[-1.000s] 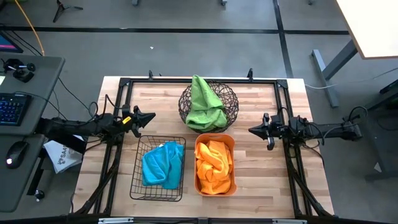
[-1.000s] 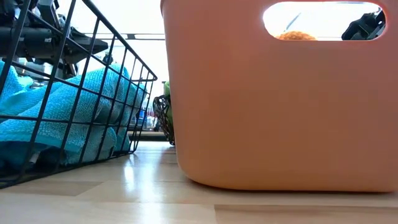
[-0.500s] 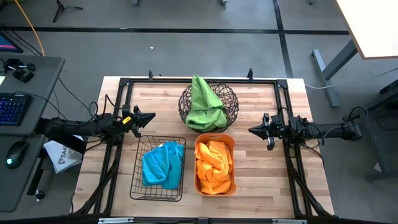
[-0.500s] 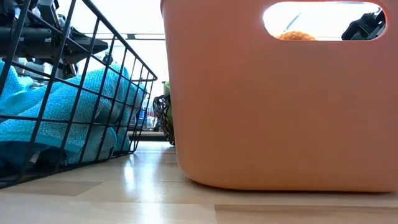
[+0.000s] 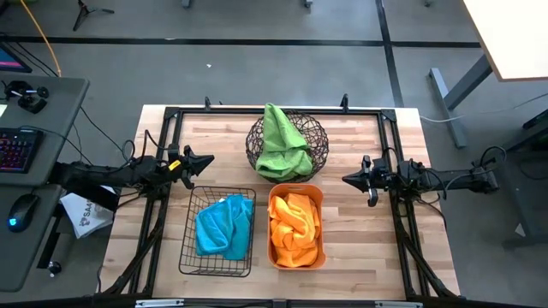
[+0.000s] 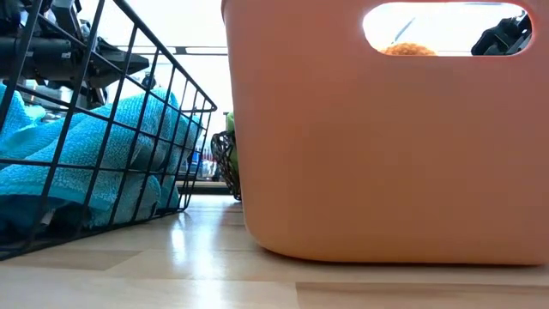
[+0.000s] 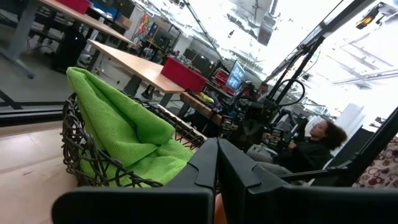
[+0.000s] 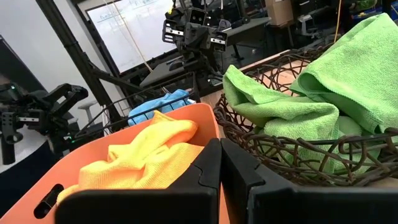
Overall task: Sort microfiber towel by color & place in baskets
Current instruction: Return to Home Position
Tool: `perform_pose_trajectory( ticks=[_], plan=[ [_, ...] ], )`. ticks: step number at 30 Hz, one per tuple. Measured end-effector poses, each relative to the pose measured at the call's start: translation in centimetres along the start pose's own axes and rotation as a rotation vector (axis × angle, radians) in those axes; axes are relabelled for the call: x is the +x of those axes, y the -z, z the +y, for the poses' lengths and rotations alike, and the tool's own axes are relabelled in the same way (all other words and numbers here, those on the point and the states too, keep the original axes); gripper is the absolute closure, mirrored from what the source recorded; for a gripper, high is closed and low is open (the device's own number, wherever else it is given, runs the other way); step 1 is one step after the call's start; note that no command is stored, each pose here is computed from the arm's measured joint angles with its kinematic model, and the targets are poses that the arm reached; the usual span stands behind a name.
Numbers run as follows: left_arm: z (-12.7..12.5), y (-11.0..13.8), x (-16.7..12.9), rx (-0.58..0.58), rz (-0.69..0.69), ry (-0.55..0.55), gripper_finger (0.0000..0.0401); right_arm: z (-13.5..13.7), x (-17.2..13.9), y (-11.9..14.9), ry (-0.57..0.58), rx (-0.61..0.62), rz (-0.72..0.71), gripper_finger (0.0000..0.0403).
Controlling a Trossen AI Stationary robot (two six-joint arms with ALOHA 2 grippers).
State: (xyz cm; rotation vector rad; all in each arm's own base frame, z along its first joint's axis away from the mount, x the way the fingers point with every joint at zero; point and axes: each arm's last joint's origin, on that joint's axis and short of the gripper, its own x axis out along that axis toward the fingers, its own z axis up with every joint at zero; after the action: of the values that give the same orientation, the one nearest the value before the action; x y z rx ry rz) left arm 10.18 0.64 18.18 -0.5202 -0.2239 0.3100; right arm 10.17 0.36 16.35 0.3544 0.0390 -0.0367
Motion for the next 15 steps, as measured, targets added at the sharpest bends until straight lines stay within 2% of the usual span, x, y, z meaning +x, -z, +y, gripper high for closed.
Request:
perform_pose_trajectory(
  ticks=[15],
  plan=[
    [0.0,0.0,0.0,0.0,0.0,0.0,0.0401,0.0,0.0,0.0,0.0,0.0,0.0,0.0402]
  ],
)
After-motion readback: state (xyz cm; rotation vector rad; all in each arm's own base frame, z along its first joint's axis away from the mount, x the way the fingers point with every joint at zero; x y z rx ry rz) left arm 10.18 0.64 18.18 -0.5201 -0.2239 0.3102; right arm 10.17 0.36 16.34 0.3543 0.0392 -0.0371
